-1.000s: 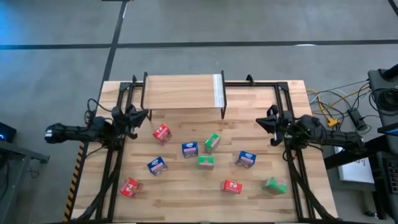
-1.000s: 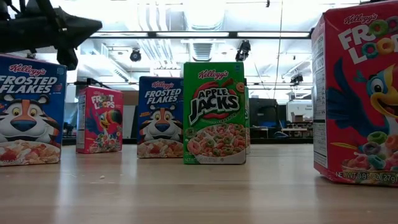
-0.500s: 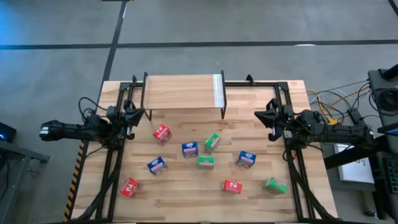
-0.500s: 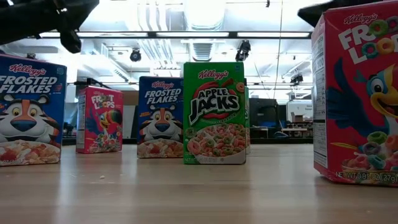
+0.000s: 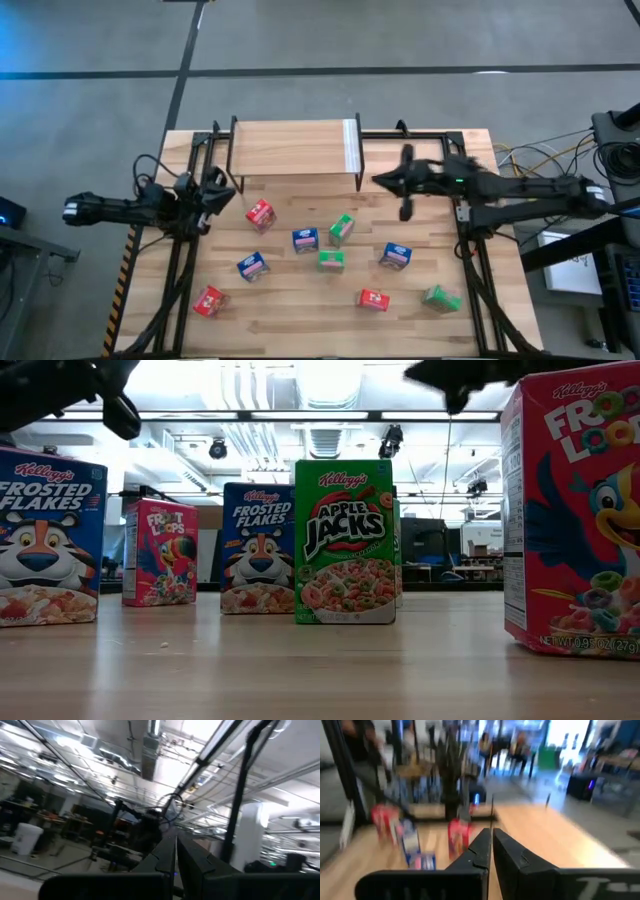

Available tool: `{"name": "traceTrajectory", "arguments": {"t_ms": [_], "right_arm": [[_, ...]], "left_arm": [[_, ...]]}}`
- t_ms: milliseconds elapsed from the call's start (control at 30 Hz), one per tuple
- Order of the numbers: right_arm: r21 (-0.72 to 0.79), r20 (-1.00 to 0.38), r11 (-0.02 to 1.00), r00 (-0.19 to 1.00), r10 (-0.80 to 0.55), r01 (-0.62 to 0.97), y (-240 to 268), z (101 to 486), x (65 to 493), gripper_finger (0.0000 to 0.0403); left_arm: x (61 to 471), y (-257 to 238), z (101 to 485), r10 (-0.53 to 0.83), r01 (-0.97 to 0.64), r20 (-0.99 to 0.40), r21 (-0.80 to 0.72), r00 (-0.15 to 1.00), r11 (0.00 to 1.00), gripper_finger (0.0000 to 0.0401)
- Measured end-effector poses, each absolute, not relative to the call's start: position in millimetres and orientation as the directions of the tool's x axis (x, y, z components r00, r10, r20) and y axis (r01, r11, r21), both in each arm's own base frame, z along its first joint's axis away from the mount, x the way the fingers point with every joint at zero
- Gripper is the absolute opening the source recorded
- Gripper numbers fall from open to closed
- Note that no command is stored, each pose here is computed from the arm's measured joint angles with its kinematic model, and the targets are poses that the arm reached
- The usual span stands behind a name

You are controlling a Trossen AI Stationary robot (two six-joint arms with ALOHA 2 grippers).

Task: Stack cereal on shelf
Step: Put the top green cereal box on the shelf

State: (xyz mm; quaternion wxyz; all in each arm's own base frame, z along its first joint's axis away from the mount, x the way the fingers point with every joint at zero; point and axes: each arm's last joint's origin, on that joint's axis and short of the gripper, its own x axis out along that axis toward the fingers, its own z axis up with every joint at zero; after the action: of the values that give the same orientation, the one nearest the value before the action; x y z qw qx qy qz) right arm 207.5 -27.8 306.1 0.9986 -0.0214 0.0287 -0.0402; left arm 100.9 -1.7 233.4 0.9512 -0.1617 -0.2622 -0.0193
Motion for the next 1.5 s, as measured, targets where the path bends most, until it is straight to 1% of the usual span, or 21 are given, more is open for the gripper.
{"name": "traceTrajectory", "arguments": {"t_ms": [33,133,233,333,400,600,667,767,867,1133,1200,1300,1500], "right_arm": [[-0.055,-0.085,0.996,0.993,-0.08,0.075,-28.5,306.2,212.4,0.0009],[-0.088,-0.109,0.994,0.991,-0.08,0.071,-30.4,317.6,225.6,0.0009],[-0.09,-0.21,0.995,0.975,-0.071,0.053,-32.0,314.3,238.3,0.0009],[-0.068,-0.328,0.998,0.944,-0.034,0.012,-32.5,310.0,247.9,0.0009],[-0.068,-0.359,0.998,0.933,-0.019,-0.006,-32.9,316.6,253.8,0.0009],[-0.042,-0.576,0.999,0.817,-0.002,-0.027,-34.7,314.6,266.1,0.0009],[-0.035,-0.61,0.999,0.793,0.001,-0.029,-35.2,320.5,269.9,0.0009],[-0.015,-0.699,0.999,0.715,0.014,-0.035,-35.1,319.2,274.1,0.0009],[-0.019,-0.743,0.998,0.669,0.021,-0.052,-36.0,318.3,280.4,0.0009],[-0.05,-0.775,0.993,0.631,0.028,-0.106,-37.8,314.8,302.3,0.0012],[-0.063,-0.788,0.99,0.615,0.03,-0.13,-38.4,313.8,307.0,0.0023],[-0.07,-0.812,0.985,0.583,0.035,-0.157,-39.1,309.9,312.9,0.0057],[-0.109,-0.83,0.964,0.555,0.046,-0.243,-36.0,302.2,320.8,0.0166]], "left_arm": [[101.3,-2.4,233.2,0.031,0.139,0.503,-0.296,0.864,0.945,0.0002],[103.0,-3.6,232.0,0.009,0.161,0.491,-0.302,0.871,0.94,0.0002],[105.5,-4.1,230.5,0.007,0.159,0.476,-0.306,0.879,0.939,0.0002],[106.1,-3.7,231.1,0.018,0.149,0.482,-0.306,0.876,0.94,0.0002],[107.1,-3.8,230.3,0.018,0.146,0.474,-0.307,0.88,0.94,0.0002],[108.6,-3.7,229.7,0.024,0.139,0.469,-0.309,0.883,0.941,0.0002],[108.3,-3.6,230.1,0.024,0.132,0.474,-0.294,0.88,0.947,0.0002],[108.0,-3.1,230.5,0.041,0.113,0.477,-0.29,0.878,0.95,0.0002],[108.0,-2.9,230.5,0.051,0.103,0.477,-0.29,0.877,0.951,0.0002],[106.2,-1.6,232.1,0.091,0.055,0.492,-0.275,0.866,0.96,0.0002],[106.1,-1.3,232.0,0.101,0.046,0.492,-0.277,0.865,0.96,0.0002],[106.0,-1.3,232.0,0.103,0.044,0.491,-0.278,0.865,0.96,0.0002],[106.0,-1.3,232.1,0.103,0.044,0.492,-0.278,0.865,0.96,0.0002]]}}
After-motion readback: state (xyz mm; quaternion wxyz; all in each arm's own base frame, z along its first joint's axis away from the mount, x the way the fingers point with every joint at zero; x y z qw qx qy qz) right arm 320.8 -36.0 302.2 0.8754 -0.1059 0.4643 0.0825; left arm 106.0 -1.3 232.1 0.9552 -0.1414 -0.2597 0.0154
